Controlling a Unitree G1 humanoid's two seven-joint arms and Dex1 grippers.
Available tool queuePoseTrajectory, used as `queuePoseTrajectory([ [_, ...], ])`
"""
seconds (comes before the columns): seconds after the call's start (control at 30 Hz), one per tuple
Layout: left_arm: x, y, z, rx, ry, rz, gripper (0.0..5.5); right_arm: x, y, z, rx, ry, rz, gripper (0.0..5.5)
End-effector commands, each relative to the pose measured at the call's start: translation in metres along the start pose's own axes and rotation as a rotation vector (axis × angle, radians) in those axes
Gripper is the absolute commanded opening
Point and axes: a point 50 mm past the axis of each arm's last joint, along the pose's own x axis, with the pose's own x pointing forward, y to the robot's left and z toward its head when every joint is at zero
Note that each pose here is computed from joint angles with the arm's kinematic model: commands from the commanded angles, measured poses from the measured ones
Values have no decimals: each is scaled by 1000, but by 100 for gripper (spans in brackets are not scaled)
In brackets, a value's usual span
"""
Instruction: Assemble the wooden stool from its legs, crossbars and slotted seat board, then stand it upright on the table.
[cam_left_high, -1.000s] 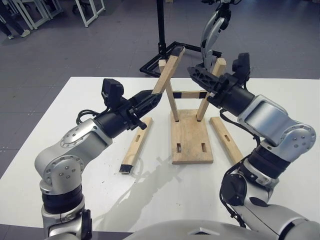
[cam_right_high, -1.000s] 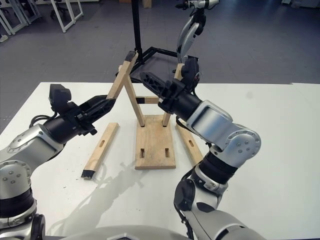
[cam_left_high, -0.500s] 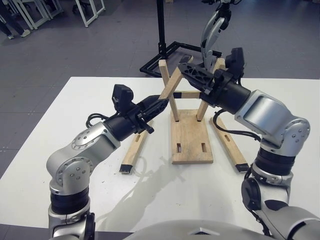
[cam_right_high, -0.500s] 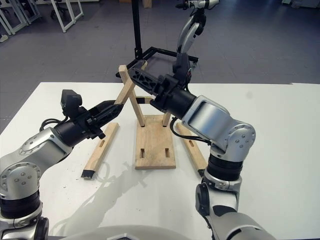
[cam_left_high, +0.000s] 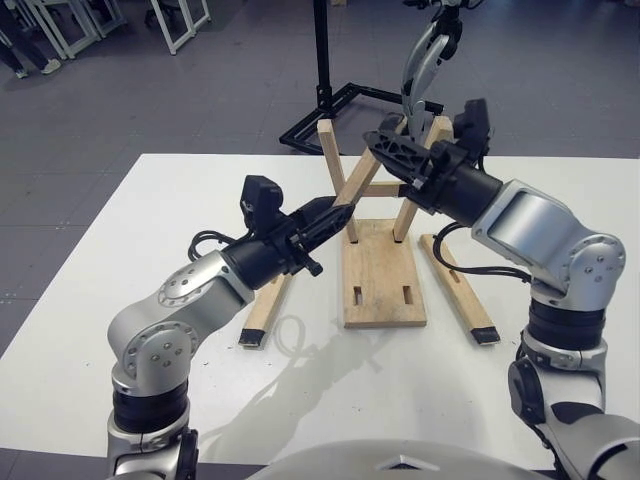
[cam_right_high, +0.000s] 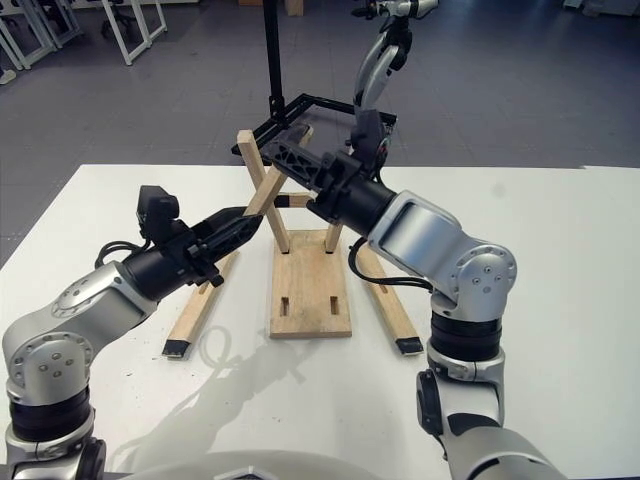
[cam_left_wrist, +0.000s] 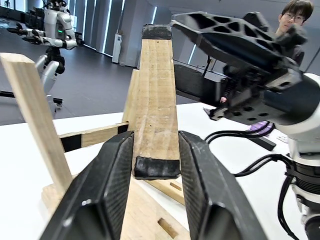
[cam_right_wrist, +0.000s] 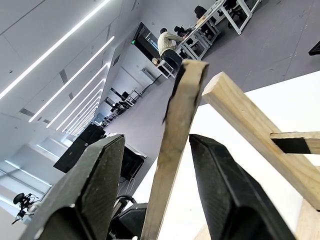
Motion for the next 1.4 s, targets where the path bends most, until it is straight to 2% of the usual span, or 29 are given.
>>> queuePoseTrajectory([
  [0.03, 0, -4, -6, -8, 20, 6, 133, 6, -5, 8, -11, -33, -31, 235],
  [0.1, 0, -3, -7, -8, 23, 11, 133, 7, -8, 10, 10, -51, -49, 217],
  [0.3, 0, -3, -9, -10, 24, 21, 133, 6, -9, 3, 75, -35, -56, 87],
  [0.47, -1, -4, -11, 29, 57, 3, 133, 6, -12, -5, 144, 6, -105, 68],
  [0.73, -9, 3, -10, 48, 101, 7, 133, -12, -34, -8, 117, 88, -259, 59],
  [0.83, -8, -2, -9, -6, 97, -53, 215, -15, -38, -6, 114, 77, -276, 41],
  [0.93, -11, -4, -5, -39, 88, -92, 263, -18, -43, -4, 84, 52, -306, 41],
  [1.03, -17, 3, -3, -31, 109, -62, 316, -32, -47, 10, -123, -23, -364, 41],
  [1.1, -20, 24, -5, 3, 107, 108, 348, -51, -48, 22, -385, -81, -440, 41],
  [1.2, -28, 51, -14, 13, 97, 379, 356, -71, -50, 26, -647, -114, -507, 41],
  [1.3, -31, 61, -23, -12, 84, 524, 356, -85, -65, 18, -710, -129, -555, 41],
  [1.4, -28, 62, -25, -8, 87, 552, 356, -92, -87, 5, -708, -127, -608, 41],
])
